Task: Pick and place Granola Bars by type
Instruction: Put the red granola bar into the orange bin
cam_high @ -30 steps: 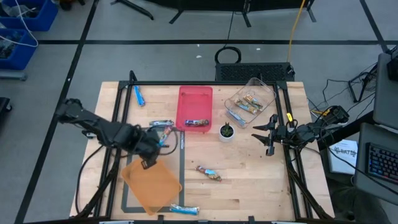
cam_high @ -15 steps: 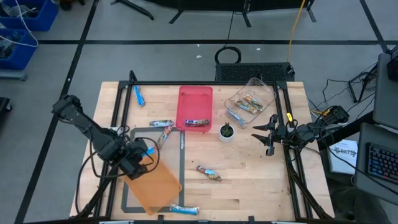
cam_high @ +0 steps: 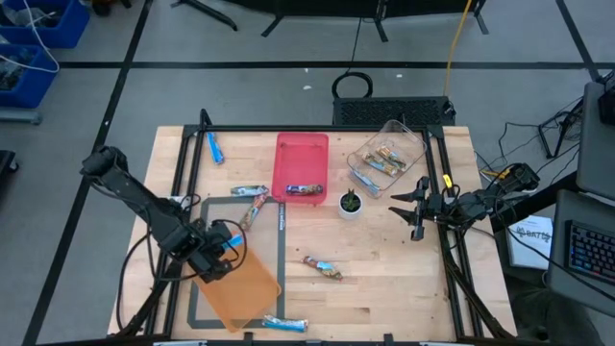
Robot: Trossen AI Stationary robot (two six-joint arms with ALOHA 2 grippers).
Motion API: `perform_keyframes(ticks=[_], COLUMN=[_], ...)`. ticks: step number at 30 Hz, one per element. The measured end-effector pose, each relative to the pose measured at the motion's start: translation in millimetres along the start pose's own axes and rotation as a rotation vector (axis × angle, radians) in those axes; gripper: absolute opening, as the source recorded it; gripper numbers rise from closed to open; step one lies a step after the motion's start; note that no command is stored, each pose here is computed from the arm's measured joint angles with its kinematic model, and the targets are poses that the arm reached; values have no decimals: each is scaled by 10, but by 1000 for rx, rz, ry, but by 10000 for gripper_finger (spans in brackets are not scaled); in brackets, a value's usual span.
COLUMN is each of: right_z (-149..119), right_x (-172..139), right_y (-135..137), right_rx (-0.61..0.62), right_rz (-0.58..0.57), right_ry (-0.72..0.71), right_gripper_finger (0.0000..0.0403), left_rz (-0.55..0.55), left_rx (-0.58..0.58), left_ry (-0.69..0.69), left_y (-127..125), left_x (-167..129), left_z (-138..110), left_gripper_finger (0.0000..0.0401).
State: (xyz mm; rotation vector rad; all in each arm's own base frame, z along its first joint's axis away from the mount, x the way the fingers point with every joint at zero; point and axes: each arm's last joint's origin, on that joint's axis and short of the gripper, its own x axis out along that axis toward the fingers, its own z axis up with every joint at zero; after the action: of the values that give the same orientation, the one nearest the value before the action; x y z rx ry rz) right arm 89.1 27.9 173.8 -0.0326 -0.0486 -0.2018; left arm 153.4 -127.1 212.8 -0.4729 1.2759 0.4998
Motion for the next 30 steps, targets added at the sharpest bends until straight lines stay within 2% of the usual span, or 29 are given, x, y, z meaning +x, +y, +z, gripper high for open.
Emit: perform_keyframes(ticks=[14,22,30], right_z=[0,-1,-1], right_x=[0,0,0], right_y=[0,0,0], right_rx=[0,0,0], right_rz=[0,0,0], right_ry=[0,0,0], right_gripper_finger=[142,142,142], left_rz=[-46,-16,-63], left_rx=[-38,-30,-53], left_ry=[-15,2,12], left_y=[45,128,147], left_x=[284,403,518], left_z=[-100,-262,-337], left_gripper_finger=[6,6,9])
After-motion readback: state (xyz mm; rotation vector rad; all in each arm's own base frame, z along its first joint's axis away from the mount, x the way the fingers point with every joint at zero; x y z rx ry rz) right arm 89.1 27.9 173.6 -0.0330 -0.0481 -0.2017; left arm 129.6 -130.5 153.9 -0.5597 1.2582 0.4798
